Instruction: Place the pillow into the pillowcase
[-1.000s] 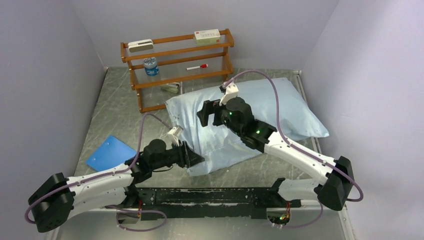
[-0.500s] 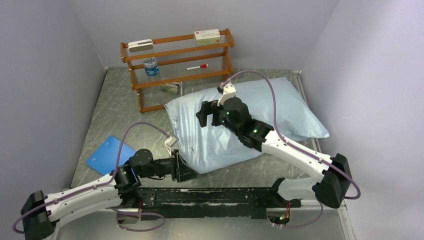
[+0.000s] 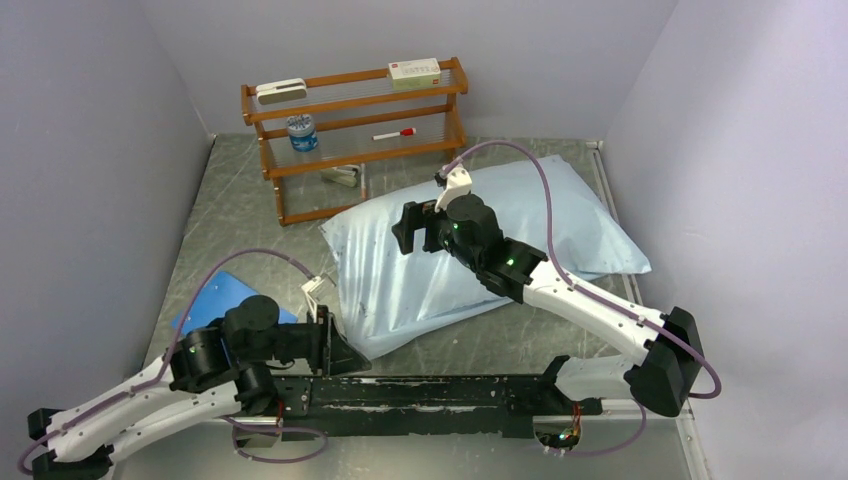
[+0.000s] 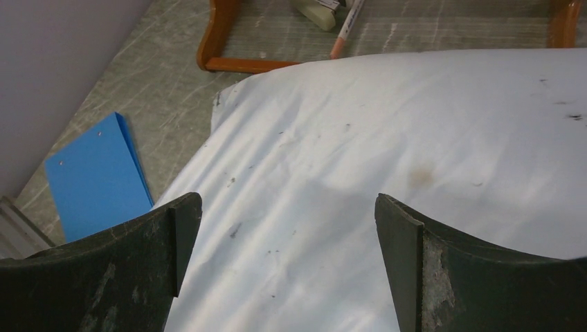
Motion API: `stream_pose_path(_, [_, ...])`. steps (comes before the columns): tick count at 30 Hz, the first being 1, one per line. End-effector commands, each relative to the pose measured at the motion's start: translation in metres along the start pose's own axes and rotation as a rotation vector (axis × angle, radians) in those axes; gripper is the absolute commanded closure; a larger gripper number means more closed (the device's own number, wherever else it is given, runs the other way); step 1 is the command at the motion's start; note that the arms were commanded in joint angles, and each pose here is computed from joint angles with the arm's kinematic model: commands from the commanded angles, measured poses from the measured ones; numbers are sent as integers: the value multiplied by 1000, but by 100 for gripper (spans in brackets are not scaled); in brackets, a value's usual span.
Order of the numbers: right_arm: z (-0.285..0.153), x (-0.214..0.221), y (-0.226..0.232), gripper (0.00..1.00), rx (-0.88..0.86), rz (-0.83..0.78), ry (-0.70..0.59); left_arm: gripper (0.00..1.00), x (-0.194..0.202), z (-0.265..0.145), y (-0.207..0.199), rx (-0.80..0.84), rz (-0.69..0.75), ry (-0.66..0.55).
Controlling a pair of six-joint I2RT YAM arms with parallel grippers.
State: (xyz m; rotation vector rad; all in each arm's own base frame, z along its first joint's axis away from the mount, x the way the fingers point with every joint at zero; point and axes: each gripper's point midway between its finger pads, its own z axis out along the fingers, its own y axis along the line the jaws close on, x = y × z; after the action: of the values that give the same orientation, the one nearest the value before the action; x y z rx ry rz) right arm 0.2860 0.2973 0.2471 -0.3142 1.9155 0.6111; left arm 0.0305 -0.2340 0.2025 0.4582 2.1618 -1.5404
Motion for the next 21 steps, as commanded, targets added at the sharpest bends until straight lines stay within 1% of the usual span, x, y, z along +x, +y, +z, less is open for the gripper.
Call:
stream_pose_path(1, [-3, -19, 6, 0, -17, 16, -57, 51, 23, -24, 8, -107, -15, 135])
stream_pose_path(3, [-2, -17, 5, 0, -14, 17, -51, 48, 25, -28, 10, -131, -16, 145])
stream_pose_path(8, [-2, -13, 2, 0, -4, -1, -39, 40, 36, -34, 18, -165, -18, 194])
stream_pose_path(11, [-4, -15, -1, 0, 9, -11, -44, 37, 35, -35, 14, -154, 7, 204])
stream_pose_path(14, [-6, -16, -2, 0, 11, -10, -51, 37, 25, -35, 15, -198, 37, 190])
stream_pose_path(17, [-5, -12, -9, 0, 49, 8, -43, 41, -3, -29, 16, -280, 69, 111])
stream_pose_path(18, [-3, -11, -12, 0, 71, 10, -34, 42, -19, -28, 17, -325, 81, 54])
stream_pose_path(20, [4, -9, -22, 0, 119, 5, -5, 40, -56, -27, 27, -448, 101, -93])
stream_pose_path(21, [8, -13, -25, 0, 128, -3, 3, 41, -73, -26, 32, -508, 116, -150])
